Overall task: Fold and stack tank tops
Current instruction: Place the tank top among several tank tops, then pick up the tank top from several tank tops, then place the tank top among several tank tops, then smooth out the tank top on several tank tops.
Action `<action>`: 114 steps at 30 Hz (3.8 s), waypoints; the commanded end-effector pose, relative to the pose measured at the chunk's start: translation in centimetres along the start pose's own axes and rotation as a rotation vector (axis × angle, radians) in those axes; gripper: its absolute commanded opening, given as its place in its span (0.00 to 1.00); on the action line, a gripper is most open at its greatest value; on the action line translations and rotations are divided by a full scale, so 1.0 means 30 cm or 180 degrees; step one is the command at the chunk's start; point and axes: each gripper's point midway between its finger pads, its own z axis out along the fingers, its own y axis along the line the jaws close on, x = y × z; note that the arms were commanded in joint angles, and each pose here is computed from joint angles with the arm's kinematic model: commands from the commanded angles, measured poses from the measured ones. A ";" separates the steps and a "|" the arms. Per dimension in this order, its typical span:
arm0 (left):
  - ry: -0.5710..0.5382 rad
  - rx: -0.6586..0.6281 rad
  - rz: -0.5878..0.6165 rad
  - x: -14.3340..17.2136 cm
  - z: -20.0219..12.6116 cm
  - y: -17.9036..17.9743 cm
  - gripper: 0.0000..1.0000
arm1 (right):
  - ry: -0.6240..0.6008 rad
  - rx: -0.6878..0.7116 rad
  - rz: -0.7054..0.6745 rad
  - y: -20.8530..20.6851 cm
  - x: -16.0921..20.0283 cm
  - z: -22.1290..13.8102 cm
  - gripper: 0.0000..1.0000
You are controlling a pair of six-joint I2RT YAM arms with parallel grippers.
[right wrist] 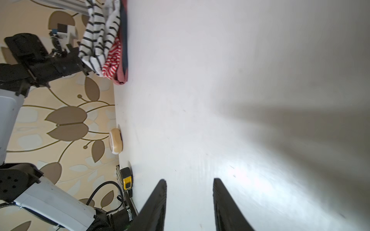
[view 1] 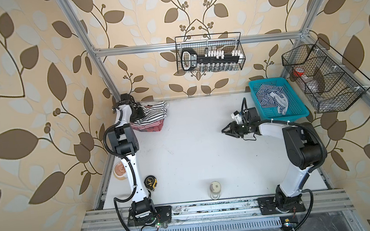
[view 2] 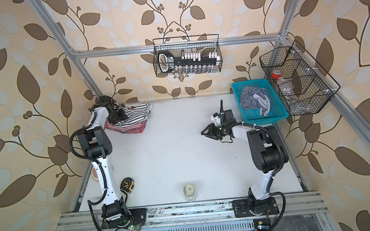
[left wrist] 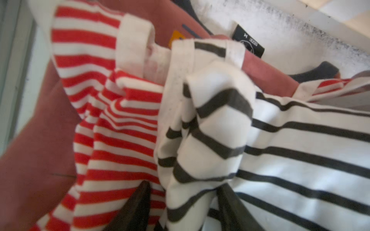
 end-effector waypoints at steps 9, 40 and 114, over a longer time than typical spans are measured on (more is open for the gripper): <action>-0.0364 0.0178 -0.0418 -0.085 -0.261 -0.044 0.80 | 0.0062 -0.0846 -0.0369 0.415 -0.142 0.195 0.50; -0.0220 0.0616 -0.0711 -0.017 -0.154 -0.105 0.00 | 0.0086 -0.0834 -0.0108 0.286 -0.064 0.189 0.49; -0.0713 -0.0310 -0.1117 -0.025 -0.321 -0.172 0.99 | 0.0262 -0.0773 -0.0029 0.199 0.057 0.179 0.50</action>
